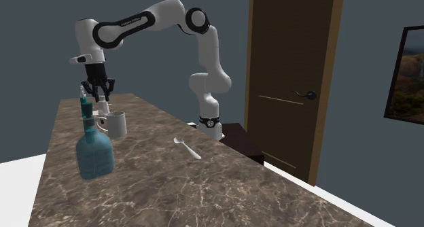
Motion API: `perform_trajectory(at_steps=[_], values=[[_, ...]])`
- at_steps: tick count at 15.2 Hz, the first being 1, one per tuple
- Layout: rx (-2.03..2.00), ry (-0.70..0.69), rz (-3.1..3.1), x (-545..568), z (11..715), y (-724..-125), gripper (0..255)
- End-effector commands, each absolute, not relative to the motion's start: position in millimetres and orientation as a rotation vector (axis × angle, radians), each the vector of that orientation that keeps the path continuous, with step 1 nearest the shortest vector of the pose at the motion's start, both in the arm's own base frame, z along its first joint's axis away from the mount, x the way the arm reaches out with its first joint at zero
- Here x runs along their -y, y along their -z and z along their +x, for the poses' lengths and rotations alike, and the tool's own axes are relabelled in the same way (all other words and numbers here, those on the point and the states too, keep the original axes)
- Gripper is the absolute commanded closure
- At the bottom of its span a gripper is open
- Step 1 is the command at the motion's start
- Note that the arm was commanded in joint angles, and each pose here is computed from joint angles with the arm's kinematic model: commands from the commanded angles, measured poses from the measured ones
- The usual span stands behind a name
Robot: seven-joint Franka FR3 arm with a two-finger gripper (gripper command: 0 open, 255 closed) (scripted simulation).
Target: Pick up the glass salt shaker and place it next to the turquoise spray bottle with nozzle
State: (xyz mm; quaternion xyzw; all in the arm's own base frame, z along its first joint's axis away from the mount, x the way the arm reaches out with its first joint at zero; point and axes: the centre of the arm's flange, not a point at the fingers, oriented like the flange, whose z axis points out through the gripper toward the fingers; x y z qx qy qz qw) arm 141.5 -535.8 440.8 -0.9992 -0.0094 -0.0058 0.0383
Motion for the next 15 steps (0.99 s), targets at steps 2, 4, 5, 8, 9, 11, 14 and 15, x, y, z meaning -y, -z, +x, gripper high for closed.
perform_trajectory(at_steps=[2,4,5,8,9,11,14,15], values=[[0.029,0.018,-3.065,536,143,-425,255],[0.029,0.018,-3.065,536,143,-414,255],[0.029,0.018,-3.065,536,143,-409,255],[0.029,0.018,-3.065,536,143,-393,255],[0.029,0.018,-3.065,536,143,-388,255],[0.029,0.018,-3.065,536,143,-377,255],[0.029,0.018,-3.065,536,143,-374,255],[0.029,0.018,-3.065,536,143,-374,255]])
